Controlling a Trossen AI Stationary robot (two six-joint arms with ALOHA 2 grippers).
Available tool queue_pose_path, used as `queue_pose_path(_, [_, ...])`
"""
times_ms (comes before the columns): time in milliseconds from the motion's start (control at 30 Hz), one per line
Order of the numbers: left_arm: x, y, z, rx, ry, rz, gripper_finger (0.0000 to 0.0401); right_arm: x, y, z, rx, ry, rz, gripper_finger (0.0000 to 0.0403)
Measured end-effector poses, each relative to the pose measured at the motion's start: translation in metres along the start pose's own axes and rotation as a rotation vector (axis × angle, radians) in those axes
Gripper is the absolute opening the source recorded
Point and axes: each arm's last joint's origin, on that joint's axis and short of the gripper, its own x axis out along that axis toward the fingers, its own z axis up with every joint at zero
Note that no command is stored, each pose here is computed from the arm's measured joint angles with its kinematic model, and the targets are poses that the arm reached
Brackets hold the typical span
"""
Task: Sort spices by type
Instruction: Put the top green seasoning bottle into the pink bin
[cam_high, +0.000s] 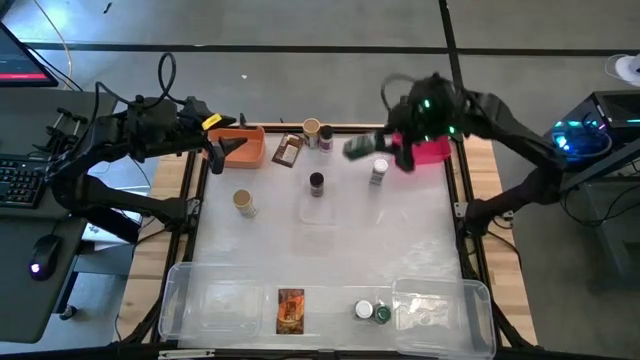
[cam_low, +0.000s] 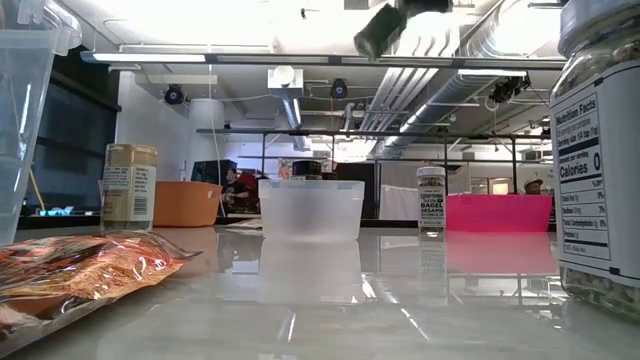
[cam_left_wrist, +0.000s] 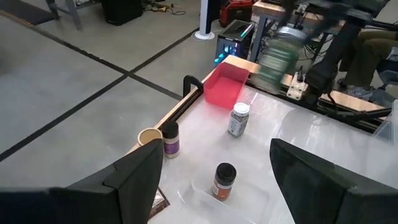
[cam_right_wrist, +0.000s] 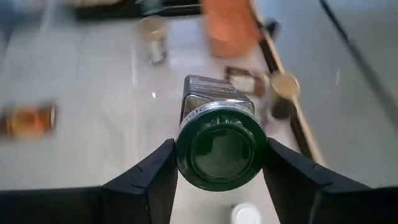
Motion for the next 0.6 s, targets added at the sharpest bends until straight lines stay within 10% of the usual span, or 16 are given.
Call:
queue_pose_path(300, [0.004, -0.001, 0.0, 0.003, 0.009, 0.001, 0.0282, 0.021, 0.081, 0.025, -0.572, -0.077, 0.063, 0.0199])
queue_pose_path(600, [0.004, -0.001, 0.0, 0.004, 0.01, 0.002, 0.0282, 0.058, 0.128, 0.029, -0.833, -0.028, 0.131, 0.0199])
